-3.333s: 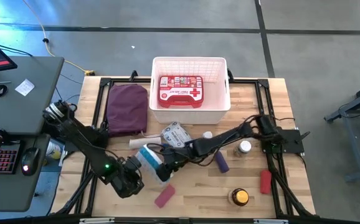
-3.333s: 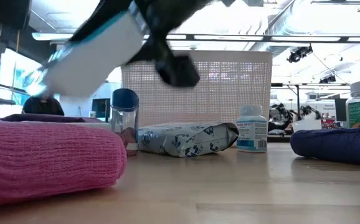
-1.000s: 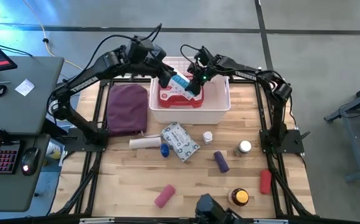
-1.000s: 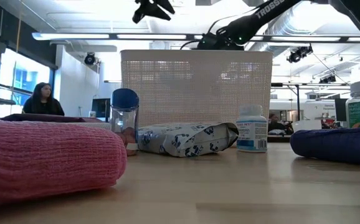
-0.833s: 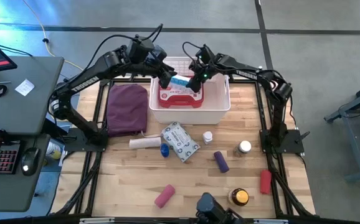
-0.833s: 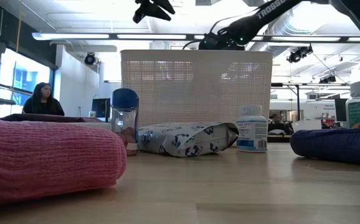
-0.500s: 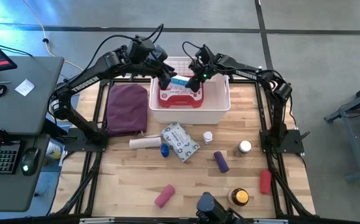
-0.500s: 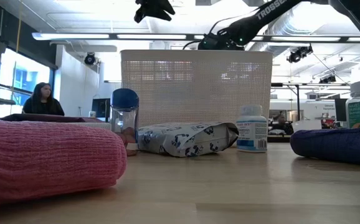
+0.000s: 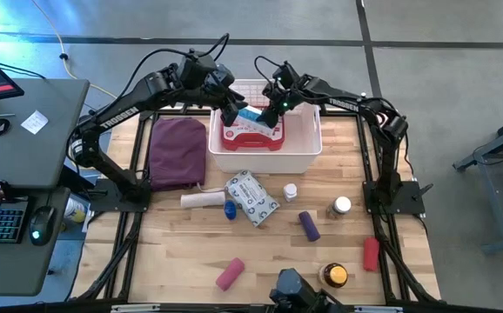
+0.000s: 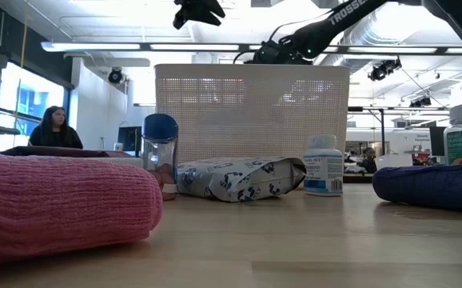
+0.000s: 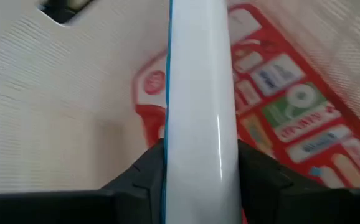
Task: Pick & place medical supplies in basket/bin
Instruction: Put the white and blue pill organizer into the white bin
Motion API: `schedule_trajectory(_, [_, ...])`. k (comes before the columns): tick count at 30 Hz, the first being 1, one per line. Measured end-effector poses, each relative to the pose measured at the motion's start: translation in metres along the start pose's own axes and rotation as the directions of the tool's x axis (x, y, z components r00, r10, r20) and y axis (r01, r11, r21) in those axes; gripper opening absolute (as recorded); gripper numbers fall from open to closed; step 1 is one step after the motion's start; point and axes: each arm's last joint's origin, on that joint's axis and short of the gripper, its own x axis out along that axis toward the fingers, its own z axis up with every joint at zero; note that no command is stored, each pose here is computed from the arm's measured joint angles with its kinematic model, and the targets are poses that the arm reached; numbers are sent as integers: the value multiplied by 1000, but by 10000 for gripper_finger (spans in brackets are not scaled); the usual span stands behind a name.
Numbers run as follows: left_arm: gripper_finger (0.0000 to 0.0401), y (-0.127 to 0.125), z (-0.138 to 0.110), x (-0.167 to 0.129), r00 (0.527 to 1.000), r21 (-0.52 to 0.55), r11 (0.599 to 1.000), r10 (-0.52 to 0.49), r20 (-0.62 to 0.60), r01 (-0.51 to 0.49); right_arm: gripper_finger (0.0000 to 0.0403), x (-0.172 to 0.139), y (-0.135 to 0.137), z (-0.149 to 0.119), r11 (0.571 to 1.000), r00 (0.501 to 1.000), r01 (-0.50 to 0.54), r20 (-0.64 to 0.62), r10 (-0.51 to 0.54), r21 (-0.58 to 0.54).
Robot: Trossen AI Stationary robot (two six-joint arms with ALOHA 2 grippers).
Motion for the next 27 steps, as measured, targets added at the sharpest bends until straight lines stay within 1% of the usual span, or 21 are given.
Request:
schedule_trajectory(4, [161,0,0,0,1000,0,1000,-1,0,1,137,-4,-3,5,996,996,-83,44,81,41])
schedule_trajectory(8, [161,0,0,0,1000,0,1000,-15,-2,15,139,-7,-9,7,994,996,-71,67,66,82])
schedule_trajectory(10, [161,0,0,0,1000,0,1000,-19,-2,19,169,-8,-12,7,995,997,-40,63,34,93])
schedule_trajectory(13, [161,-1,0,0,1000,6,1000,-19,-2,19,237,-8,-14,5,995,998,19,54,-24,102])
schedule_trajectory(15, [161,-1,0,0,1000,7,1000,-19,-2,19,273,-8,-14,5,995,998,23,54,-28,102])
schedule_trajectory(18, [161,-1,0,0,1000,7,1000,-19,-2,19,302,-8,-14,5,995,998,33,57,-39,94])
schedule_trajectory(22, [161,0,0,0,1000,7,1000,-18,-2,18,304,-9,-15,6,994,996,55,61,-60,91])
schedule_trajectory(24, [161,-1,0,0,1000,7,1000,-19,-2,19,298,-12,-13,7,995,995,60,70,-66,84])
schedule_trajectory(27, [161,-1,0,0,1000,8,1000,-19,-2,19,285,-22,-8,11,995,991,88,97,-92,45])
